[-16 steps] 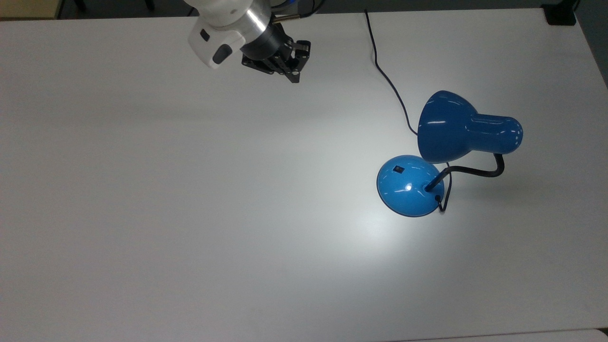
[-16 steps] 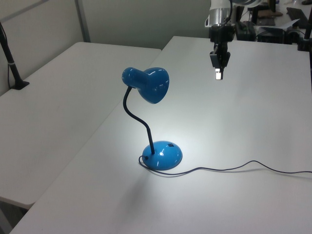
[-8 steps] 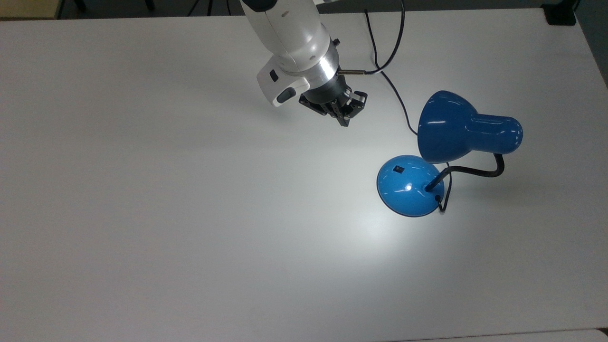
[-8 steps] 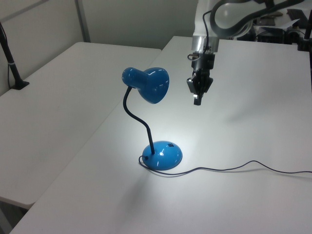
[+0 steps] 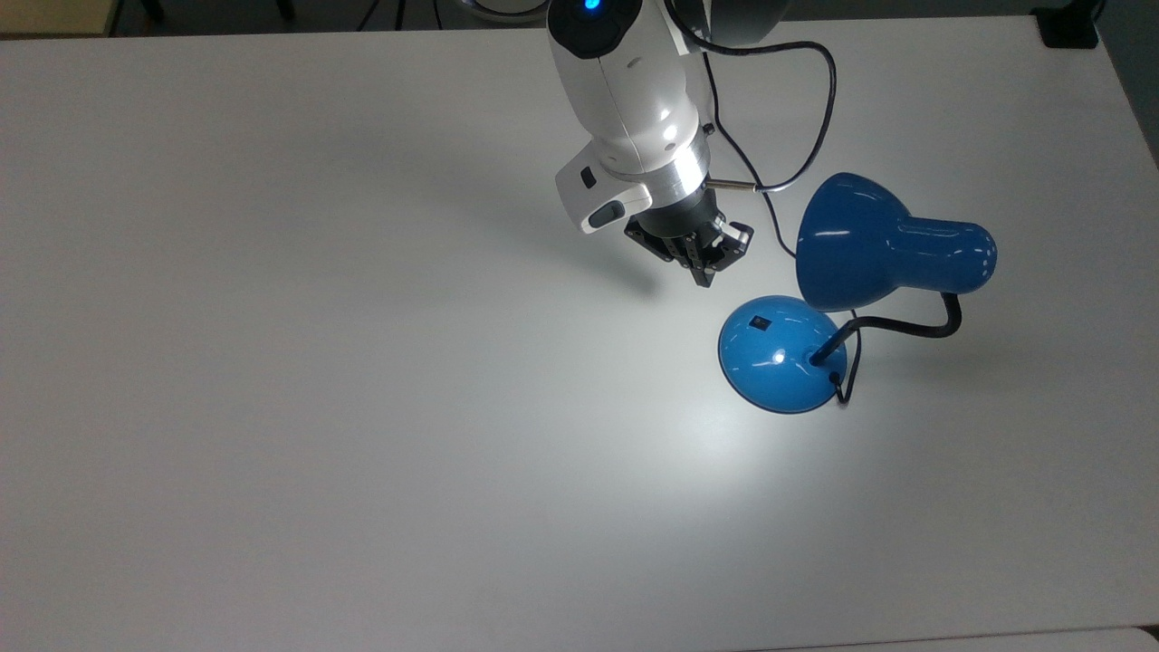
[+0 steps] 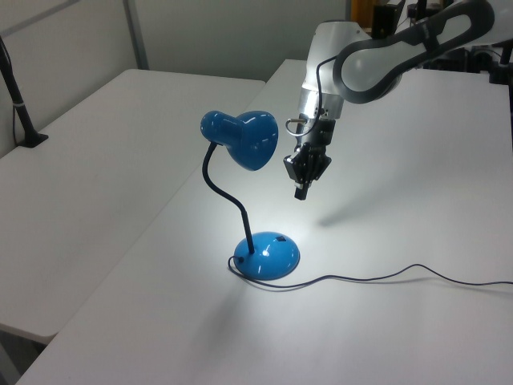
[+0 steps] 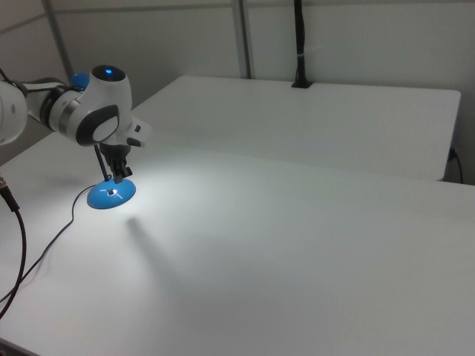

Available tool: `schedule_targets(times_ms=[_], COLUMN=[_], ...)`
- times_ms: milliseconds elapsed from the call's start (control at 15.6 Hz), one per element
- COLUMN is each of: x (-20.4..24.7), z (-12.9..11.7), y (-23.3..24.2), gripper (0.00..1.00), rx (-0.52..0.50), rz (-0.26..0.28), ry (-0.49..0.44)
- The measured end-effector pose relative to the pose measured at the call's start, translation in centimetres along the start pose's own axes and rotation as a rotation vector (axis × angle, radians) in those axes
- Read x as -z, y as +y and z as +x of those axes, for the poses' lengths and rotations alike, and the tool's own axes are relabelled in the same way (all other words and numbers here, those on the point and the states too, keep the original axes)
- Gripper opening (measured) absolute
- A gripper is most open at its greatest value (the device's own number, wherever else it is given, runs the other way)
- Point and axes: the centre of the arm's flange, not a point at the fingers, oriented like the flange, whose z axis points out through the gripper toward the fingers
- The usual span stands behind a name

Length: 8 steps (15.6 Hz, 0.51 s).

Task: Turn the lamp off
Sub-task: 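Move the gripper toward the blue lamp base and its switch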

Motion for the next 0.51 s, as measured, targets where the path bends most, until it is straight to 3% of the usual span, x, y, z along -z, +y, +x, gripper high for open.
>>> schedule_targets(times_ms=[511], x=[-3.8], z=[-1.2], y=[-3.6], gripper=[0.01], rx=[-0.060], rz=[0.025], ry=[0.048])
